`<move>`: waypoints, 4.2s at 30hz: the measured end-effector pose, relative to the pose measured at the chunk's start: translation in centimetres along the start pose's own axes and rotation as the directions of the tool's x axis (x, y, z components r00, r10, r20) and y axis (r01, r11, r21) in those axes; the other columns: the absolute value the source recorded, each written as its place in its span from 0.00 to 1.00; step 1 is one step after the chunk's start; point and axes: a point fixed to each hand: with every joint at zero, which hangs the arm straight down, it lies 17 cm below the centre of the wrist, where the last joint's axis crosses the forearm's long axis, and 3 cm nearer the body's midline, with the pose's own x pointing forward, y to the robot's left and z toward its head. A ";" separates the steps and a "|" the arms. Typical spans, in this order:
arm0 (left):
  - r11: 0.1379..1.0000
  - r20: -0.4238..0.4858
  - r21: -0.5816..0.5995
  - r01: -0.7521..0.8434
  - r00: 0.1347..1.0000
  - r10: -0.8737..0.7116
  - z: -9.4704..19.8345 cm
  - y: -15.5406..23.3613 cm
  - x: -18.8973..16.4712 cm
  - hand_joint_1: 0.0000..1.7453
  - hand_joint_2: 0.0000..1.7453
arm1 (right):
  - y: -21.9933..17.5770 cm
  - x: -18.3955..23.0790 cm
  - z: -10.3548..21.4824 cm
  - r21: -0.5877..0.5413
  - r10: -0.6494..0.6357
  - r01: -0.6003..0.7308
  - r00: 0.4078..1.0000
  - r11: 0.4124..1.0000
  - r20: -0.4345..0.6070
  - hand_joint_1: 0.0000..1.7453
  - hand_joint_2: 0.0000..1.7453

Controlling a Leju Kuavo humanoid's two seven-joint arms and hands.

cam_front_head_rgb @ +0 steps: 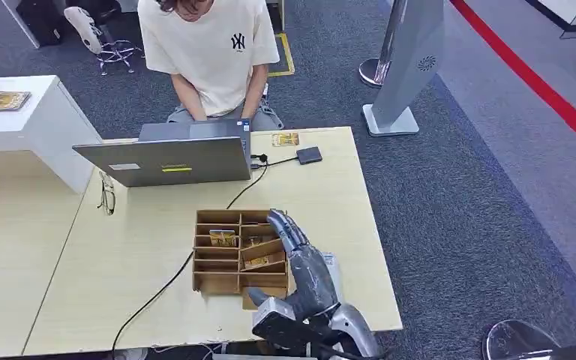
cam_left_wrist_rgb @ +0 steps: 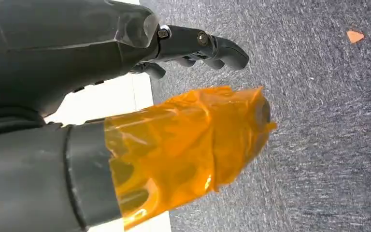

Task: Pass the card to the sensor for recognition and then transmit it.

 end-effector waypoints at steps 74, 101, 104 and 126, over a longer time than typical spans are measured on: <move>0.997 -0.004 -0.001 0.084 0.996 -0.084 -0.3 1.3 -0.5 0.00 0.00 | 2.1 -7.5 -7.1 0.170 0.595 -0.590 0.803 0.789 0.029 0.40 1.00; 0.996 -0.004 -0.004 0.084 0.996 -0.084 -0.3 1.2 -0.5 0.00 0.00 | 2.5 -8.8 -6.9 0.207 0.607 -0.597 0.794 0.775 0.019 0.44 1.00; 0.996 -0.004 -0.004 0.084 0.996 -0.084 -0.3 1.2 -0.4 0.00 0.00 | 2.5 -8.9 -6.9 0.210 0.609 -0.598 0.793 0.773 0.018 0.46 1.00; 0.996 -0.007 -0.004 0.084 0.996 -0.084 -0.3 1.2 -0.5 0.00 0.00 | 2.5 -10.3 -6.8 0.237 0.623 -0.605 0.782 0.760 -0.004 0.44 1.00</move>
